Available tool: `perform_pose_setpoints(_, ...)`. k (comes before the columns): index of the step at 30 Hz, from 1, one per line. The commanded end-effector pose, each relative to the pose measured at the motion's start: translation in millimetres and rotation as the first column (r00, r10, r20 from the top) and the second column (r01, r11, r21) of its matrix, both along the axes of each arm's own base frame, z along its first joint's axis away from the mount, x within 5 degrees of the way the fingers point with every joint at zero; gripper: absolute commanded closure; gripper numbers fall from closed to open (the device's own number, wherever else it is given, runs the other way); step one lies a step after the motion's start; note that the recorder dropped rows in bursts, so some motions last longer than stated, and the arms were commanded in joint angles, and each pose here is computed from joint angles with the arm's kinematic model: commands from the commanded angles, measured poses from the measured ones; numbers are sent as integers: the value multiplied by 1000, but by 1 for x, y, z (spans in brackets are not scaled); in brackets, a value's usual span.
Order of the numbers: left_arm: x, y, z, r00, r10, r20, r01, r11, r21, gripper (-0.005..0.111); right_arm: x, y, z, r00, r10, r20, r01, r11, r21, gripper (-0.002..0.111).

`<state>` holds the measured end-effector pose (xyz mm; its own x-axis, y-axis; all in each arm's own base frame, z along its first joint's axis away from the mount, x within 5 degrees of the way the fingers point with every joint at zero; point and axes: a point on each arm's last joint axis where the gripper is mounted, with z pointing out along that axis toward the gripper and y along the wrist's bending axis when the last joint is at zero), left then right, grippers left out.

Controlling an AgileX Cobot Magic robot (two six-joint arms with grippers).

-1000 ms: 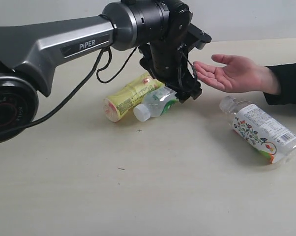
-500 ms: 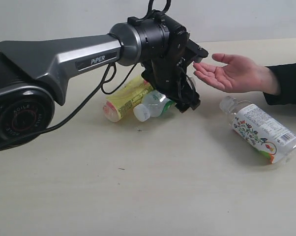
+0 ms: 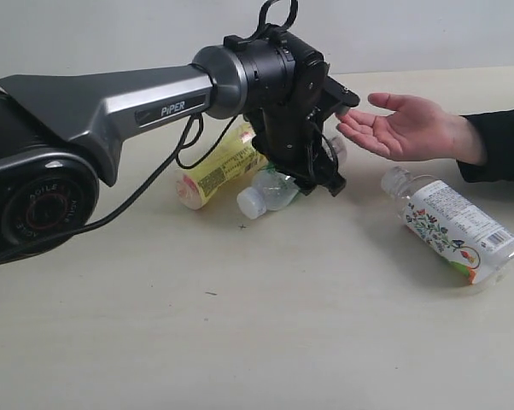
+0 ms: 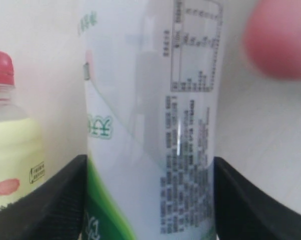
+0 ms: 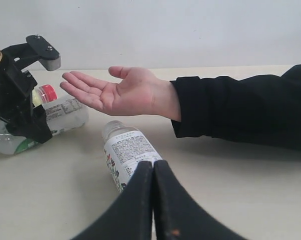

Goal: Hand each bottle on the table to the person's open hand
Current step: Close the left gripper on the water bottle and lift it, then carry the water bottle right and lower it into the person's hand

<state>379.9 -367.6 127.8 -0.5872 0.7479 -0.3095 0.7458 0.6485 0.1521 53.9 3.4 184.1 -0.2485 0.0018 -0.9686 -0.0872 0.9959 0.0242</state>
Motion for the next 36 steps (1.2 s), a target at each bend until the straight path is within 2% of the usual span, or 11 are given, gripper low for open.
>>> perform_pose_setpoints(1, -3, 4, -1, 999, 17, -35, -16, 999, 32, 107, 0, 0, 0, 1000, 5, 9, -5, 1000, 3, 108)
perform_pose_setpoints(7, -7, 9, 3, 996, 35, -80, -28, 996, 84, 107, 0, 0, 0, 1000, 5, 9, -5, 1000, 3, 108)
perform_pose_setpoints(12, -13, 13, 18, 991, 73, -108, -62, 993, 103, 107, 0, 0, 0, 1000, 5, 9, -5, 1000, 3, 108)
perform_pose_setpoints(27, -57, -16, 69, 999, -14, -49, 18, 998, 68, 107, 0, 0, 0, 1000, 5, 9, -5, 1000, 3, 108)
perform_pose_setpoints(32, -84, -31, 100, 1000, -10, -21, 10, 1000, -3, 107, 0, 0, 0, 1000, 5, 9, -5, 1000, 3, 108)
perform_pose_setpoints(33, -88, -32, 105, 1000, 18, -21, -19, 1000, -24, 107, 0, 0, 0, 1000, 5, 9, -5, 1000, 3, 108)
perform_pose_setpoints(35, -92, -33, 116, 987, 153, -44, -157, 984, -89, 107, 0, 0, 0, 1000, 5, 9, -5, 1000, 3, 108)
perform_pose_setpoints(36, -91, -38, 123, 978, 199, -54, -206, 963, -173, 107, 0, 0, 0, 1000, 5, 9, -5, 1000, 3, 108)
